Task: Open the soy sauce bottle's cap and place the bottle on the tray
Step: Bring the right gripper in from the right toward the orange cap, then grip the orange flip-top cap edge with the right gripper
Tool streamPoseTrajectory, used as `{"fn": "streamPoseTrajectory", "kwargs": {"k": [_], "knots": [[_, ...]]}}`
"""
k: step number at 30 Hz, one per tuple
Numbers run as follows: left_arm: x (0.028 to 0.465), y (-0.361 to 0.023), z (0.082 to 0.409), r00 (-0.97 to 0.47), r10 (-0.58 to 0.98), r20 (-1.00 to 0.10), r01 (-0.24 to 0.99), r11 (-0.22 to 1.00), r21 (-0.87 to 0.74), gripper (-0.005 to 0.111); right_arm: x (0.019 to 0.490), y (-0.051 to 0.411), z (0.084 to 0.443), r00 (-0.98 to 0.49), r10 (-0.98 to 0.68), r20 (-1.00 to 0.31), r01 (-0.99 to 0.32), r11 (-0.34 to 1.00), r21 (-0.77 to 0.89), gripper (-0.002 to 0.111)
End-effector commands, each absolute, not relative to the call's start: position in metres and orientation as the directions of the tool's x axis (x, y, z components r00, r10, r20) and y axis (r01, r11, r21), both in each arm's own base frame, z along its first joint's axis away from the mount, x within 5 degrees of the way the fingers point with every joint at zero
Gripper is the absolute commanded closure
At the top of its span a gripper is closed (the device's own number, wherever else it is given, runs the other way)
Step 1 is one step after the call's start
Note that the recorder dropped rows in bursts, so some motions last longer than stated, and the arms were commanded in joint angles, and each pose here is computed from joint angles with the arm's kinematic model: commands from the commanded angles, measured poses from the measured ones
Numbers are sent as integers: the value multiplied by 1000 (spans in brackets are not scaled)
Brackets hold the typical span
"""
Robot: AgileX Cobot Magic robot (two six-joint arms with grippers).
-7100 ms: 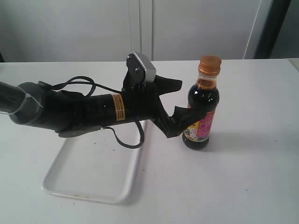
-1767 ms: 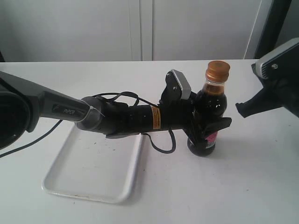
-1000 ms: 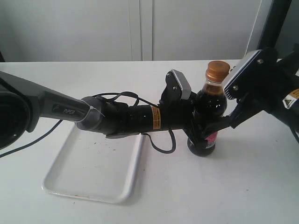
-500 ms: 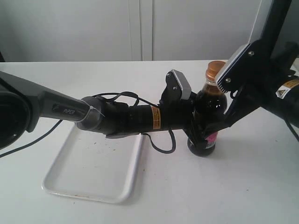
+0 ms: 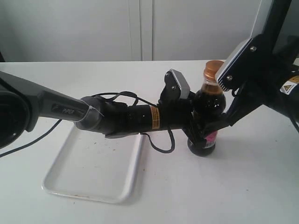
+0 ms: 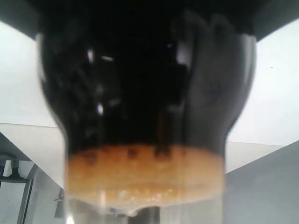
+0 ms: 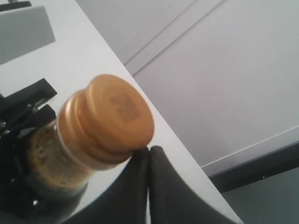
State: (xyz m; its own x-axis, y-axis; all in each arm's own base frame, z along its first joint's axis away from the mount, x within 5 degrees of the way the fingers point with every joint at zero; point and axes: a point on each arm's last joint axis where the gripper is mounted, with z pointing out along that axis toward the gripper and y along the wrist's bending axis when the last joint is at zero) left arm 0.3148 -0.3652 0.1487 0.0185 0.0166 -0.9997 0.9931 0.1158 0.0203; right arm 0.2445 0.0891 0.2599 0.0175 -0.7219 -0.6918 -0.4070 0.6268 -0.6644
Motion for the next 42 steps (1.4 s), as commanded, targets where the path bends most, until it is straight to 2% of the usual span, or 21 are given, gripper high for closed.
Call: {"fn": "streamPoseTrajectory", "kwargs": {"k": [1,13,15,20,25,30,42], "knots": [[311,-369,153,28,19,-999,994,101,30,107,243,94,264,46,-723,-689,-410,616,-673,108],[311,-369,153,29,25,-999,994,103,31,107,245,95,275,61,-716,-695,-402,620,-674,108],[311,-369,151,27,41,-999,993,111,31,107,242,100,286,101,-710,-697,-394,614,-684,108],[312,-370,148,24,83,-996,991,130,35,107,223,118,345,253,-599,-760,-370,666,-648,108],[312,-370,147,24,84,-996,991,131,35,107,220,118,362,271,-587,-763,-368,669,-646,108],[312,-370,147,24,84,-996,991,131,35,107,225,110,363,211,-566,-797,-370,708,-602,108],[312,-370,147,24,84,-996,991,131,35,107,231,75,365,-185,-622,-761,-560,703,-438,108]]}}
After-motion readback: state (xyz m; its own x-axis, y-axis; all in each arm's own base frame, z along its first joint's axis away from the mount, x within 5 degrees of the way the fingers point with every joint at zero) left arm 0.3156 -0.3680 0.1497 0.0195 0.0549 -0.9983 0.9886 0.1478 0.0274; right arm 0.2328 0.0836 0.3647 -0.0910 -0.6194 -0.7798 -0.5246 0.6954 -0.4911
